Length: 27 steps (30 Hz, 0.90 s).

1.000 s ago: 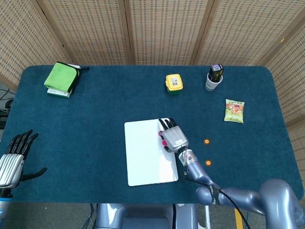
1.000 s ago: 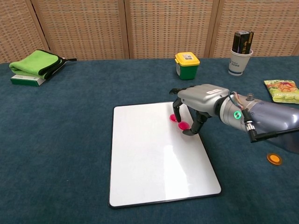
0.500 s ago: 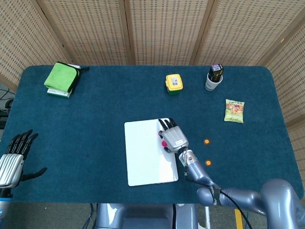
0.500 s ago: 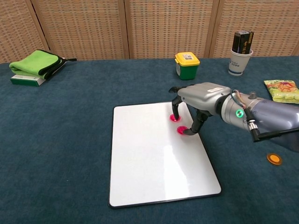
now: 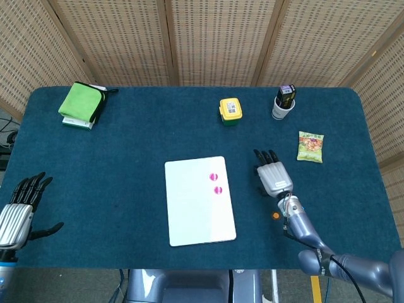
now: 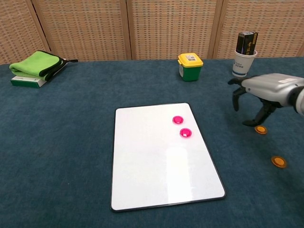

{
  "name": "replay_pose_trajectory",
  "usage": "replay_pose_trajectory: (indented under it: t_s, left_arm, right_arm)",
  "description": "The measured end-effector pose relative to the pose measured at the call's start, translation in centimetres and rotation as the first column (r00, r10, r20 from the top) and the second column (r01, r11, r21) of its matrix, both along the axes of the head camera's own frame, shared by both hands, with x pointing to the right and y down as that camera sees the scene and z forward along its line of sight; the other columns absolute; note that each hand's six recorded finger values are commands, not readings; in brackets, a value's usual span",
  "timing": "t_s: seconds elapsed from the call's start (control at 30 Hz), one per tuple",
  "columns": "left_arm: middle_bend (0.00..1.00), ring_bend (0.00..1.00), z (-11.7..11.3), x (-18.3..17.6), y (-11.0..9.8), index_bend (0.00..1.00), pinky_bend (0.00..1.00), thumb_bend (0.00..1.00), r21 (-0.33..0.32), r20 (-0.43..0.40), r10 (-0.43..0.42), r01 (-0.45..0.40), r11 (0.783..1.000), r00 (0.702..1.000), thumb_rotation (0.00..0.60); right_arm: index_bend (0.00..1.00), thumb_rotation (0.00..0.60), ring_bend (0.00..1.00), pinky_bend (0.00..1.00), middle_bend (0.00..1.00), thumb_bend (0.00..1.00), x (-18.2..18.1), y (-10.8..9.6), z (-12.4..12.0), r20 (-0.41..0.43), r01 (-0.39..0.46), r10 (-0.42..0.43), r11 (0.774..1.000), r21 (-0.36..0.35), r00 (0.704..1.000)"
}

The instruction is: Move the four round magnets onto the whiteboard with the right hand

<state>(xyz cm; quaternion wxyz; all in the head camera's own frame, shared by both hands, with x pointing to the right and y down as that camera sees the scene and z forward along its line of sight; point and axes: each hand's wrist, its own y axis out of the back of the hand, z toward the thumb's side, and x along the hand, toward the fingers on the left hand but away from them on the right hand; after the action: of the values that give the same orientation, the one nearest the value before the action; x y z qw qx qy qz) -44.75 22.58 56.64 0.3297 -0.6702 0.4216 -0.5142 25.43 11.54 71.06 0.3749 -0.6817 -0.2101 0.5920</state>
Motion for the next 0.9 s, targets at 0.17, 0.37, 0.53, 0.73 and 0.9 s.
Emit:
replay_pose_trajectory:
  t_s: [0.17, 0.37, 0.53, 0.73, 0.9]
  left_arm:
    - [0.00, 0.00, 0.0, 0.0, 0.0, 0.00, 0.00, 0.00, -0.001, 0.000, 0.000, 0.000, 1.000, 1.000, 0.600]
    - [0.00, 0.00, 0.0, 0.0, -0.1, 0.00, 0.00, 0.00, 0.000, 0.002, -0.004, 0.004, 1.000, 1.000, 0.600]
    - [0.00, 0.00, 0.1, -0.1, -0.1, 0.00, 0.00, 0.00, -0.002, 0.003, -0.007, 0.007, 1.000, 1.000, 0.600]
    - [0.00, 0.00, 0.1, -0.1, -0.1, 0.00, 0.00, 0.00, -0.003, 0.003, -0.009, 0.009, 1.000, 1.000, 0.600]
    - [0.00, 0.00, 0.1, -0.1, -0.1, 0.00, 0.00, 0.00, -0.003, 0.003, -0.010, 0.010, 1.000, 1.000, 0.600]
  right_arm:
    - [0.39, 0.600, 0.00, 0.00, 0.00, 0.34, 2.6, 0.9, 1.2, -0.006, -0.050, 0.050, 0.998, -0.026, 0.999]
    - [0.39, 0.600, 0.00, 0.00, 0.00, 0.34, 3.6, 1.3, 2.3, -0.006, -0.054, 0.054, 0.998, -0.035, 0.999]
    - [0.39, 0.600, 0.00, 0.00, 0.00, 0.34, 3.8, 1.6, 2.9, -0.005, -0.058, 0.058, 0.997, -0.048, 0.998]
    - [0.39, 0.600, 0.00, 0.00, 0.00, 0.34, 4.5, 1.6, 3.3, -0.014, -0.069, 0.069, 0.996, -0.051, 0.998]
    - [0.40, 0.600, 0.00, 0.00, 0.00, 0.34, 5.1, 1.5, 3.5, -0.020, -0.082, 0.081, 0.995, -0.055, 0.997]
